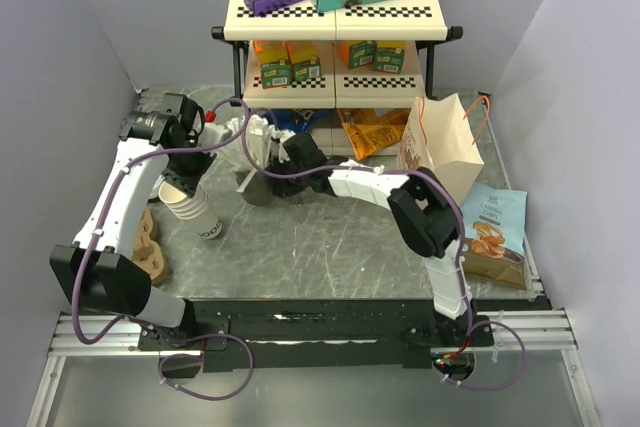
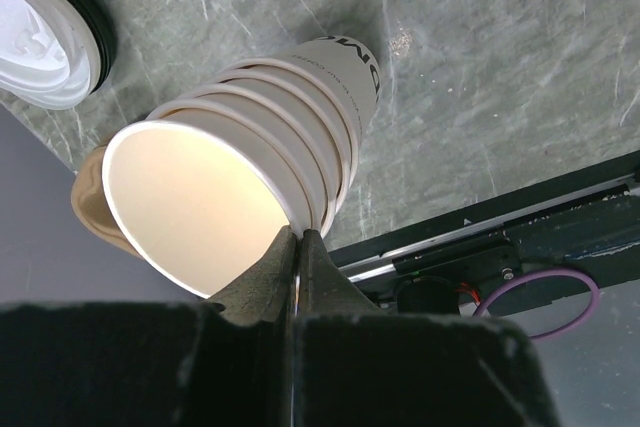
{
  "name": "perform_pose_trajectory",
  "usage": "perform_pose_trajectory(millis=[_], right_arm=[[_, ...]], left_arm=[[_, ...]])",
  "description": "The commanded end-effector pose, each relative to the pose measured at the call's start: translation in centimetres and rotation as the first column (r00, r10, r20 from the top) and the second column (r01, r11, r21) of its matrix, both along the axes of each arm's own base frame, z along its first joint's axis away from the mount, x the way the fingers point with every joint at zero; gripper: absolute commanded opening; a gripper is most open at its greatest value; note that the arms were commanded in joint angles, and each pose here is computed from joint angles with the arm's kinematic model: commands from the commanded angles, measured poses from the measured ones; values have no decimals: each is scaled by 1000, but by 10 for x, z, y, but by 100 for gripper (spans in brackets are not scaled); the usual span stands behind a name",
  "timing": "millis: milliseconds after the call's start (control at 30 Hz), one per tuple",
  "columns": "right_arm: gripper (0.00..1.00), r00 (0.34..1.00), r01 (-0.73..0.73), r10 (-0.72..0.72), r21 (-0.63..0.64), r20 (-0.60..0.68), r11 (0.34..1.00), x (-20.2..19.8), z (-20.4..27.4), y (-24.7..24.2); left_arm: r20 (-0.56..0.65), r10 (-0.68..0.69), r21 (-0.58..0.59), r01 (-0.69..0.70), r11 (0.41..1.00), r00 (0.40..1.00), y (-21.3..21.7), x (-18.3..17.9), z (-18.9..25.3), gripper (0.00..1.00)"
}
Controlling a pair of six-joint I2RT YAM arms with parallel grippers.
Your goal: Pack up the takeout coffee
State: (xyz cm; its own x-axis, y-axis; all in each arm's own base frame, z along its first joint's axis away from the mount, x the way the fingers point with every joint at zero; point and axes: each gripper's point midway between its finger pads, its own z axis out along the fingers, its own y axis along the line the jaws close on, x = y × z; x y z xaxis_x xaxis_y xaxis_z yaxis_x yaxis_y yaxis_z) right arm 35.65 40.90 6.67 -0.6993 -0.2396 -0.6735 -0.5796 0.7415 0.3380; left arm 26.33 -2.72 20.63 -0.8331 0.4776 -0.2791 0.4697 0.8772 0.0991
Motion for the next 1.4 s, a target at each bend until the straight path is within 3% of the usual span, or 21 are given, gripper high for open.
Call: perform_pose_trajectory(millis=[0, 367, 400, 500, 700, 867, 1367], right_arm=[[33, 995, -23, 15, 83, 95, 996, 29, 23, 37], [41, 997, -65, 51, 258, 64, 964, 45, 35, 96], [48, 997, -58, 41, 260, 68, 964, 41, 46, 90], [90, 997, 63, -70, 194, 28, 979, 29, 62, 50], [93, 984, -111, 157, 398, -85, 911, -45, 128, 41], [92, 949, -66, 216, 525, -230, 848, -67, 144, 54], [91, 923, -59, 257, 554, -287, 830, -78, 143, 89]], left_arm=[[50, 13, -14, -12, 1000, 999, -1, -5, 16, 1], [50, 25, -19, -24, 1000, 998, -2, -4, 15, 1], [48, 29, -20, -28, 999, 998, -2, -4, 15, 1], [44, 35, -31, -34, 999, 998, -4, -4, 11, 1], [36, 40, -67, -38, 997, 999, -15, 4, 3, 1], [46, 59, -121, -53, 991, 997, -25, 10, 2, 1], [8, 55, -218, -51, 975, 998, -47, 12, -9, 1]])
